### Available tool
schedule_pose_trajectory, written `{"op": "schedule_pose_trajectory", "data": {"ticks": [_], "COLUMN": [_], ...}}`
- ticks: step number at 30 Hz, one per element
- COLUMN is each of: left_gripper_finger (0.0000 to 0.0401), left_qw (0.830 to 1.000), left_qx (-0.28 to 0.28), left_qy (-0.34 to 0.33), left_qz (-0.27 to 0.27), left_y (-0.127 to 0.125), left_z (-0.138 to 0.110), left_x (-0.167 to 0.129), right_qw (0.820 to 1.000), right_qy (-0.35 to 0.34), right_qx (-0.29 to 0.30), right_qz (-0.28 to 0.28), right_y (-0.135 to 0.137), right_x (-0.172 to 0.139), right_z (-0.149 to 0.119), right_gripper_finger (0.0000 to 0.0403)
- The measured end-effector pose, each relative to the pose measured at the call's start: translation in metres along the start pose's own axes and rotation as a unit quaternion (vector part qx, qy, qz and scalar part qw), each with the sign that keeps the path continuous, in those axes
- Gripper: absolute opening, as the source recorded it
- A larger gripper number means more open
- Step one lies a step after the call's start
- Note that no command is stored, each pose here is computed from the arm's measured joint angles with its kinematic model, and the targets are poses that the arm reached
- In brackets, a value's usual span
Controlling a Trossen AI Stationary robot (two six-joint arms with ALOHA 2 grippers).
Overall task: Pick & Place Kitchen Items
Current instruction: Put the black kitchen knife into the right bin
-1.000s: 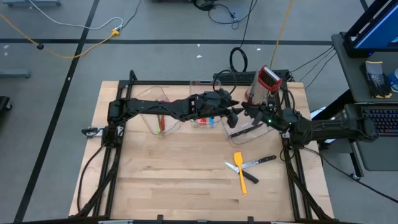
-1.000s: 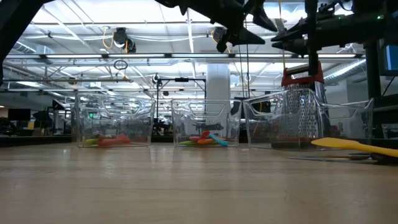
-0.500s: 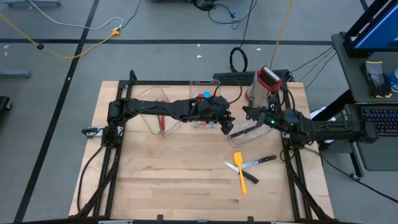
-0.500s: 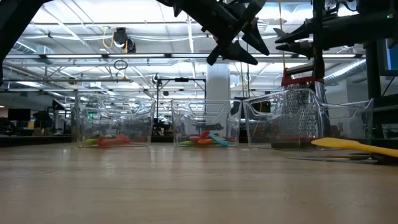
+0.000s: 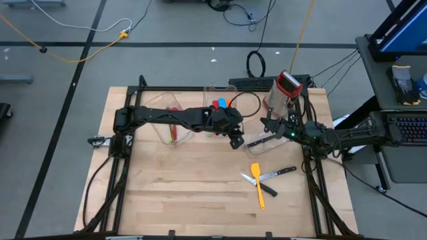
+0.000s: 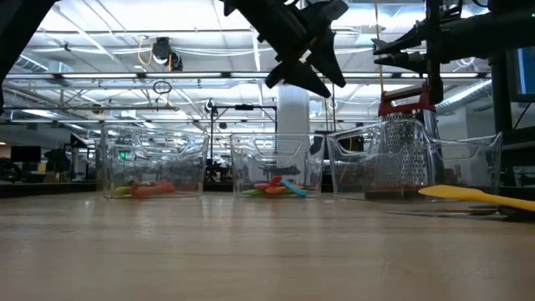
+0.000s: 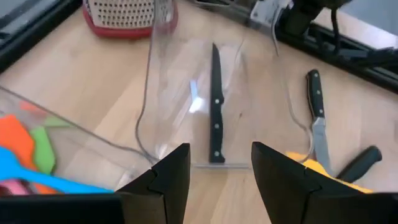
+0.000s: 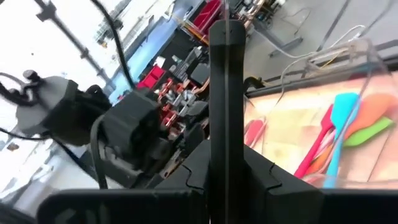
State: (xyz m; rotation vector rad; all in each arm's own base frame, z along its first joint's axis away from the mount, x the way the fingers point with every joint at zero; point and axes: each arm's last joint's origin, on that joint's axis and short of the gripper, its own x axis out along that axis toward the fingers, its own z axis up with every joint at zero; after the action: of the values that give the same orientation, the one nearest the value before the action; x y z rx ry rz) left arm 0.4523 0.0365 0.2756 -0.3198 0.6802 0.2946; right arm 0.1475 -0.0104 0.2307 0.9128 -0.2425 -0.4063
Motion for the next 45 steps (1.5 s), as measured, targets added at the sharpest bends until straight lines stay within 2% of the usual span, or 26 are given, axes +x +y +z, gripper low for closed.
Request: {"op": "schedule_pose_trajectory", "data": {"ticks": [7,12,14,18,24,29,33,40,45], "left_gripper_finger": [0.0175,0.0175,0.0175,0.0175,0.0175,0.0175,0.0175,0.0175,0.0175], "left_qw": [0.999,0.996,0.996,0.997,0.996,0.994,0.991,0.991,0.990], "left_qx": [0.051,0.083,0.089,0.081,0.053,0.024,0.018,0.023,0.035], "left_qy": [-0.007,0.005,0.016,-0.003,-0.073,-0.105,-0.128,-0.128,-0.132], "left_qz": [0.005,0.022,0.023,0.007,-0.025,-0.025,-0.032,-0.033,-0.032], "left_y": [0.003,0.019,0.027,0.044,0.070,0.085,0.088,0.088,0.088], "left_z": [0.006,0.012,0.009,-0.005,-0.037,-0.066,-0.080,-0.084,-0.084], "left_x": [-0.013,-0.026,-0.028,-0.037,-0.066,-0.087,-0.098,-0.097,-0.097], "right_qw": [0.996,0.988,0.986,0.982,0.983,0.977,0.975,0.979,0.971], "right_qy": [-0.013,-0.044,-0.057,-0.068,-0.072,-0.139,-0.147,-0.122,-0.165], "right_qx": [0.072,0.127,0.143,0.161,0.155,0.149,0.150,0.148,0.147], "right_qz": [-0.058,-0.070,-0.070,-0.074,-0.072,-0.065,-0.068,-0.065,-0.095], "right_y": [-0.004,-0.001,0.000,0.002,0.006,0.015,0.020,0.048,0.064], "right_x": [-0.005,-0.008,-0.009,-0.011,-0.013,-0.011,-0.006,0.008,0.014], "right_z": [-0.010,-0.013,-0.014,-0.018,-0.023,-0.019,-0.024,-0.036,-0.043], "right_gripper_finger": [0.0034,0.0034,0.0034,0.0034,0.0034,0.0034,0.0034,0.0034,0.0034]}}
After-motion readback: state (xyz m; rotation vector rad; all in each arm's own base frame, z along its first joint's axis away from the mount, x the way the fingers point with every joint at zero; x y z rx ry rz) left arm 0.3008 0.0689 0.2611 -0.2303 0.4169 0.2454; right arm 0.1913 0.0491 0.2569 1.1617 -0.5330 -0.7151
